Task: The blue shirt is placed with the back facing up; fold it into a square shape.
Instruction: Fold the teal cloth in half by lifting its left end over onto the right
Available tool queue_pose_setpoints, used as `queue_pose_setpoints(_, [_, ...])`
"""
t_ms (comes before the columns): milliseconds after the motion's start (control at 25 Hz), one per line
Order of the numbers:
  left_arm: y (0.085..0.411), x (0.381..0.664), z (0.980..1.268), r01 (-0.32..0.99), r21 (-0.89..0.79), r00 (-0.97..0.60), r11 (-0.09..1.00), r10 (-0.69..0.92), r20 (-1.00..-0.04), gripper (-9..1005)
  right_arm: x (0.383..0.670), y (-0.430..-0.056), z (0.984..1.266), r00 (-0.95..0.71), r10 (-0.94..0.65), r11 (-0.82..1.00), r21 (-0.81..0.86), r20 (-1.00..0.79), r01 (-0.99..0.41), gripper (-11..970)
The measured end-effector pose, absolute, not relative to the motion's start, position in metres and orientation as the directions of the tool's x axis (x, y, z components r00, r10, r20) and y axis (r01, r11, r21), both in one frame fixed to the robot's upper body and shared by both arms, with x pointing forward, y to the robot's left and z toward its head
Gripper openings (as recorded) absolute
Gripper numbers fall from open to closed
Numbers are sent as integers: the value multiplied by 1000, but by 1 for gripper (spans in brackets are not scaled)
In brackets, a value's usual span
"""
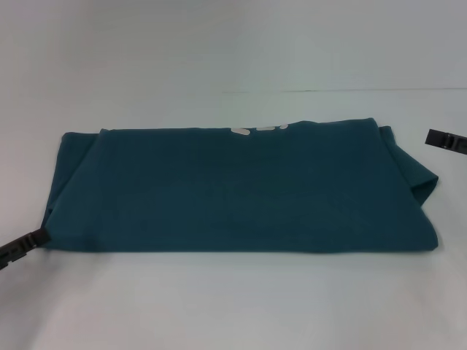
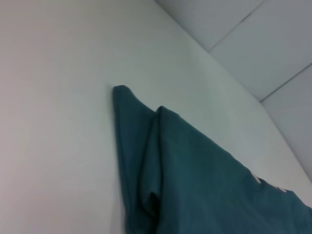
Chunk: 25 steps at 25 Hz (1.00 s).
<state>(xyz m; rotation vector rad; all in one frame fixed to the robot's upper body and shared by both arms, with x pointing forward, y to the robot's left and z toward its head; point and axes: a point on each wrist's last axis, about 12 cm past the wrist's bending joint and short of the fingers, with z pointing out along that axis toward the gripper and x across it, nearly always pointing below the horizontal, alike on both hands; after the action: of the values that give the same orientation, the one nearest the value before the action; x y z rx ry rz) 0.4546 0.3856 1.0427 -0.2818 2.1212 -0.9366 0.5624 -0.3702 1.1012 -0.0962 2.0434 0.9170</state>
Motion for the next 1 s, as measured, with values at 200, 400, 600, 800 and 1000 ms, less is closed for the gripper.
queue_pose_setpoints(200, [386, 455, 1041, 82, -702, -671, 707, -481, -563, 896, 566, -367, 1100, -616, 252, 732, 564, -746, -383, 916])
queue_pose_setpoints(400, [382, 458, 1036, 66, -706, -698, 705, -473, -538, 896, 565, -367, 1100, -614, 259, 732, 566, -746, -379, 915])
queue_pose_setpoints(600, [378, 464, 1035, 70, -710, -706, 701, -467, -532, 896, 565, -368, 1100, -613, 262, 733, 566, -746, -376, 915])
queue_pose_setpoints(800, [377, 468, 1034, 60, -702, -713, 709, -462, -527, 896, 565, -368, 1100, -610, 264, 733, 567, -747, -376, 915])
queue_pose_setpoints(1000, [376, 471, 1033, 58, -696, -722, 716, -452, -525, 897, 565, -368, 1100, -609, 265, 733, 566, -747, -376, 915])
